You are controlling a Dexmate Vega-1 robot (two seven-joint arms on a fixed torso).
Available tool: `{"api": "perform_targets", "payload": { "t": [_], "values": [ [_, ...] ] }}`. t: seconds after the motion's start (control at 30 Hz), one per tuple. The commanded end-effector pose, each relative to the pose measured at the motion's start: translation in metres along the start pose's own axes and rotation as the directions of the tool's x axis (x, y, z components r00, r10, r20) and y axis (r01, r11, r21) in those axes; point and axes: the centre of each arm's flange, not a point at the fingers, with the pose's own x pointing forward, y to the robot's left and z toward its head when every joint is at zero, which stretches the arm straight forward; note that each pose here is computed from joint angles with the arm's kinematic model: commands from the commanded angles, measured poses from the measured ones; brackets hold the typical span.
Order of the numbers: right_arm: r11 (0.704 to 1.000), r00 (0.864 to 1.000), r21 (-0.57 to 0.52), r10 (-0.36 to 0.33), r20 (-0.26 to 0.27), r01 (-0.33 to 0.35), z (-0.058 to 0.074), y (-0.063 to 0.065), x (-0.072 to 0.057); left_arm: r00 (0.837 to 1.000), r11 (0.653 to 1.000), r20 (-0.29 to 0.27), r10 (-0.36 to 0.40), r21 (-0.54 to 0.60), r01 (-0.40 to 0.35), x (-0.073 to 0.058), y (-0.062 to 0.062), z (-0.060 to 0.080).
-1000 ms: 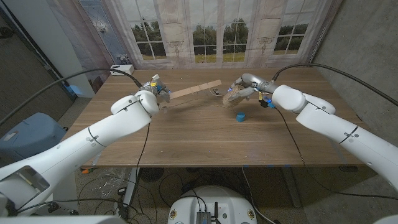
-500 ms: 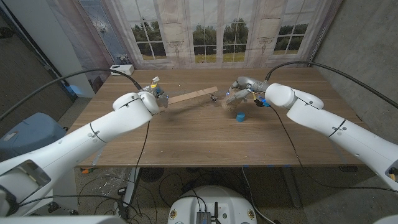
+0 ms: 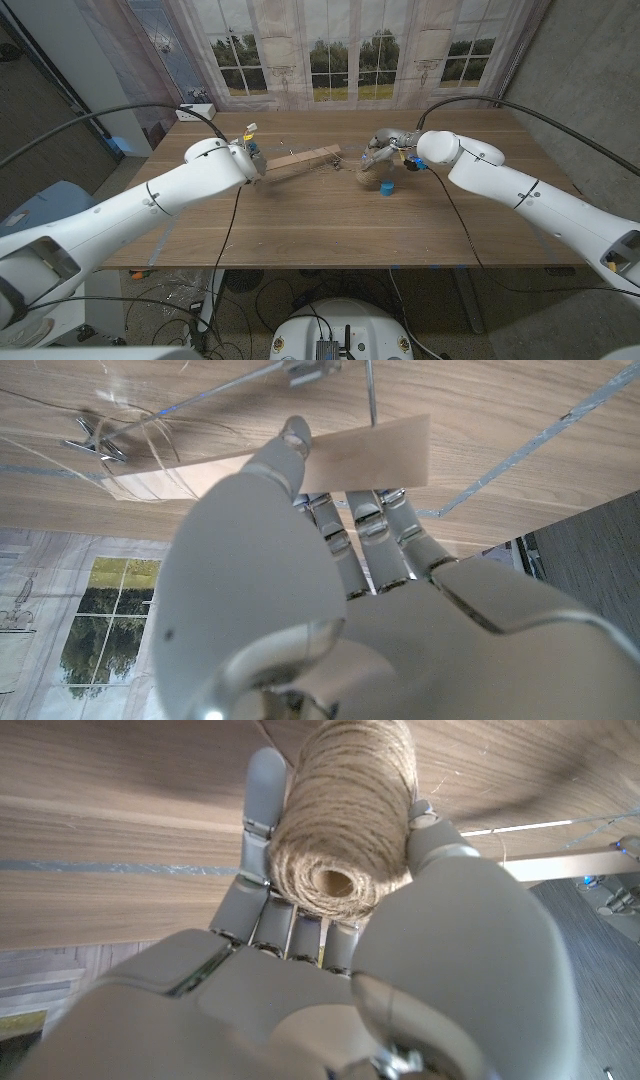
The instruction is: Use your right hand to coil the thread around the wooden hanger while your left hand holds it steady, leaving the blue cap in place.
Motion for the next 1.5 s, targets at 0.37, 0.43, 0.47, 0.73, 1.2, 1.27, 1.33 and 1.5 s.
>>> {"api": "perform_targets", "payload": {
  "t": [0.37,0.43,0.47,0.73,1.2,1.27,1.33,1.5],
  "values": [
    [0.994,0.993,-0.05,0.091,-0.071,-0.094,0.005,0.003,0.014,0.994,0.995,-0.066,-0.091,0.042,0.094,0.002,-0.002,0.002],
    [0.994,0.993,-0.056,0.09,-0.072,-0.094,0.004,0.002,0.014,0.993,0.994,-0.061,-0.103,0.038,0.105,0.003,-0.001,0.002],
    [0.994,0.993,-0.056,0.09,-0.071,-0.094,0.004,0.002,0.014,0.993,0.993,-0.057,-0.108,0.037,0.11,0.003,-0.001,0.002],
    [0.995,0.995,-0.049,0.081,-0.052,-0.084,0.004,0.0,0.014,0.993,0.993,-0.036,-0.115,0.033,0.116,0.001,0.003,0.004],
    [0.993,0.987,0.026,-0.118,0.105,0.116,0.003,-0.001,0.005,0.999,1.0,0.04,-0.013,-0.017,0.014,-0.009,0.009,-0.006],
    [0.987,0.979,0.054,-0.156,0.131,0.15,0.002,0.001,0.004,0.998,1.0,0.067,0.005,-0.025,-0.003,-0.01,0.01,-0.008],
    [0.978,0.968,0.08,-0.202,0.148,0.192,0.001,0.004,0.001,0.995,0.999,0.09,0.036,-0.043,-0.032,-0.012,0.01,-0.011],
    [0.946,0.933,0.14,-0.313,0.176,0.291,-0.001,0.011,-0.005,0.979,0.986,0.152,0.137,-0.115,-0.121,-0.016,0.011,-0.019]
  ]
}}
